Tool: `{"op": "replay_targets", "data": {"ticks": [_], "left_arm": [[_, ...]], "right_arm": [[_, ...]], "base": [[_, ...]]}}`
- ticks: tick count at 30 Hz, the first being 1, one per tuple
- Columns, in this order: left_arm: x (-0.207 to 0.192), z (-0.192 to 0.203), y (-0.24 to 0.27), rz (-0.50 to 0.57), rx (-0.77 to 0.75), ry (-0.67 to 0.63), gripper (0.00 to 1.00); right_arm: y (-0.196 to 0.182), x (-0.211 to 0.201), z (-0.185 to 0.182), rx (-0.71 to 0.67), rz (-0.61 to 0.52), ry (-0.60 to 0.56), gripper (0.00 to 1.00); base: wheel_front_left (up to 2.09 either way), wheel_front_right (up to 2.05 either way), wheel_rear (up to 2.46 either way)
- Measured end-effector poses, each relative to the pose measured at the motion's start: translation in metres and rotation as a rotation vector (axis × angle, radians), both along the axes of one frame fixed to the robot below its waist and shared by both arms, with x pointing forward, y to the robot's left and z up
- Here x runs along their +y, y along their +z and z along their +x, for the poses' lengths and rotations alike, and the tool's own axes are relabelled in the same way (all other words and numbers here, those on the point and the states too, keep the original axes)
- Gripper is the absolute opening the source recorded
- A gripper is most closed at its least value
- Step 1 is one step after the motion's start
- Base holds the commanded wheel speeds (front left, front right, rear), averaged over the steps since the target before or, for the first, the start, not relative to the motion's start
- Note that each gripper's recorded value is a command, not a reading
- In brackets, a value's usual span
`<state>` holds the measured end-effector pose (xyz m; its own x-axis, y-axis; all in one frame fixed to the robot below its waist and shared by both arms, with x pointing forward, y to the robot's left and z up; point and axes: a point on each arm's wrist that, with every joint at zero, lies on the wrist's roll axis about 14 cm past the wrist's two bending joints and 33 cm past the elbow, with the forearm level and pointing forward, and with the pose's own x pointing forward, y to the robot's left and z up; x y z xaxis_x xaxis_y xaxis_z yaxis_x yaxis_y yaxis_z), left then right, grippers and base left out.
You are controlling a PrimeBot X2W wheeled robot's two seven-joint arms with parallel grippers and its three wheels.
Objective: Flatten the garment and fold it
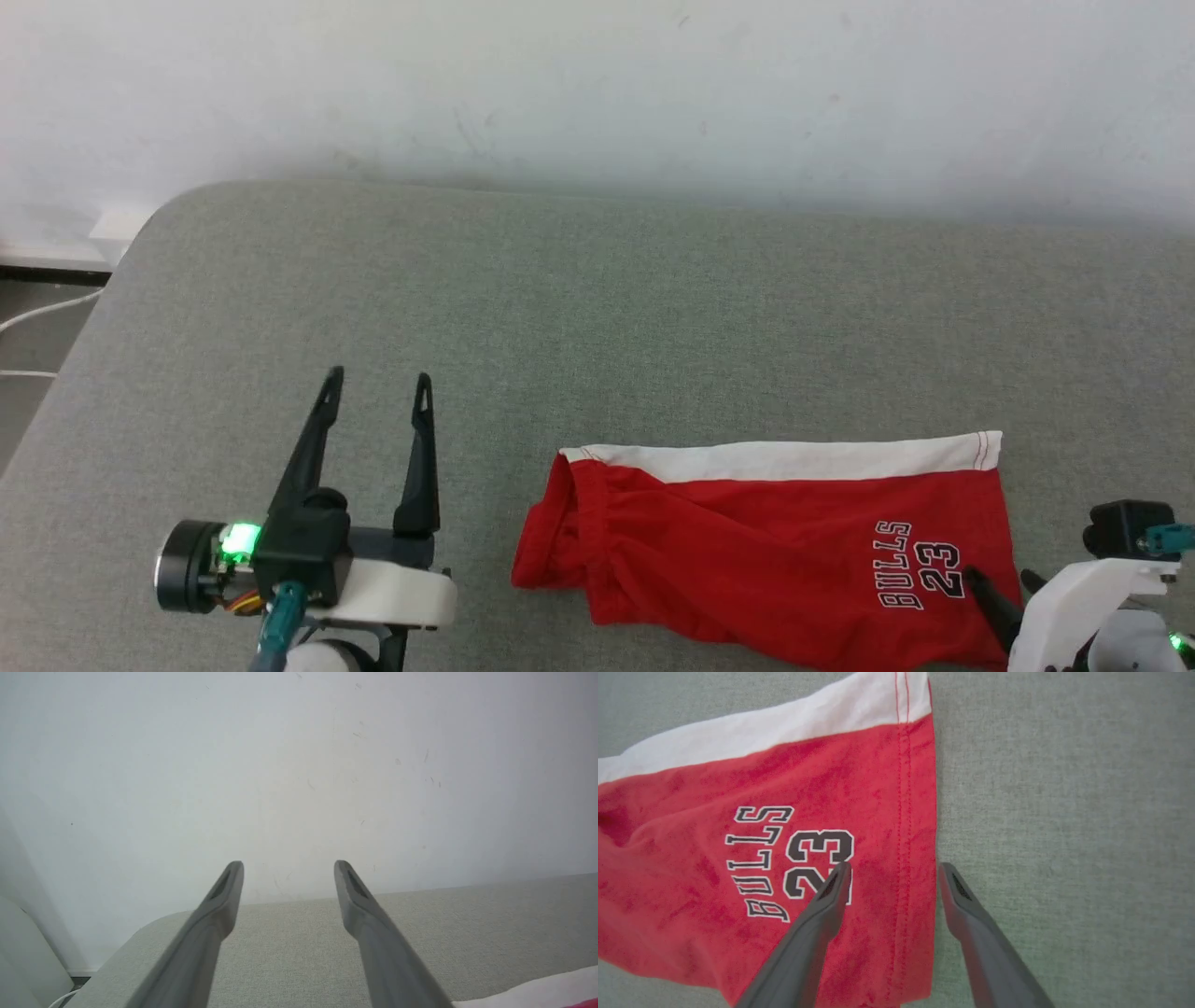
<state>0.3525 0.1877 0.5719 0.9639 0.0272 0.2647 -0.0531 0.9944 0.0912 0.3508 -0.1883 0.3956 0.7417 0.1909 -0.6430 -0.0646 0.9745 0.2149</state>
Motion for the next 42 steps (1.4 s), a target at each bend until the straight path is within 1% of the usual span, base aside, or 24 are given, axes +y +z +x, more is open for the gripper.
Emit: {"op": "replay_targets", "data": {"ticks": [2, 5, 17, 18, 19, 23, 27, 31, 34, 39, 42], "left_arm": [[0.001, -0.003, 0.004, 0.039, -0.021, 0.019, 1.00], [0.002, -0.009, -0.002, 0.077, -0.009, 0.041, 1.00], [0.010, -0.007, -0.017, 0.077, 0.039, 0.079, 1.00], [0.011, -0.007, -0.018, 0.074, 0.042, 0.083, 1.00], [0.011, -0.007, -0.019, 0.071, 0.046, 0.083, 1.00], [0.013, -0.006, -0.022, 0.071, 0.055, 0.089, 1.00], [0.015, -0.005, -0.021, 0.071, 0.054, 0.092, 1.00], [0.012, -0.004, -0.018, 0.064, 0.043, 0.076, 1.00], [0.008, -0.004, -0.016, 0.057, 0.036, 0.064, 1.00], [0.003, -0.003, -0.014, 0.049, 0.027, 0.045, 1.00], [0.003, -0.003, -0.013, 0.047, 0.024, 0.041, 1.00]], "right_arm": [[-0.009, 0.001, -0.002, 0.038, 0.003, -0.007, 1.00], [-0.018, 0.003, -0.002, 0.074, -0.004, -0.002, 1.00], [-0.038, 0.026, 0.011, 0.158, 0.022, 0.064, 1.00], [-0.039, 0.028, 0.011, 0.163, 0.023, 0.075, 0.28], [-0.039, 0.029, 0.012, 0.165, 0.022, 0.085, 0.00], [-0.038, 0.042, 0.018, 0.148, 0.056, 0.109, 0.00], [-0.033, 0.038, 0.021, 0.103, 0.051, 0.096, 0.00], [-0.026, 0.026, 0.024, 0.057, 0.052, 0.059, 0.00], [-0.020, 0.005, 0.028, 0.026, 0.038, -0.002, 0.00], [-0.013, -0.054, 0.027, 0.000, -0.046, -0.140, 0.00], [-0.009, -0.077, 0.025, -0.007, -0.076, -0.200, 0.00]], "base": [[0.00, 0.00, 0.00], [0.00, 0.00, 0.00], [0.00, 0.00, 0.00], [0.00, 0.00, 0.00], [0.00, 0.00, 0.00], [0.00, 0.00, 0.00], [0.00, 0.00, 0.00], [0.00, 0.00, 0.00], [0.00, 0.00, 0.00], [0.00, 0.00, 0.00], [0.00, 0.00, 0.00]]}}
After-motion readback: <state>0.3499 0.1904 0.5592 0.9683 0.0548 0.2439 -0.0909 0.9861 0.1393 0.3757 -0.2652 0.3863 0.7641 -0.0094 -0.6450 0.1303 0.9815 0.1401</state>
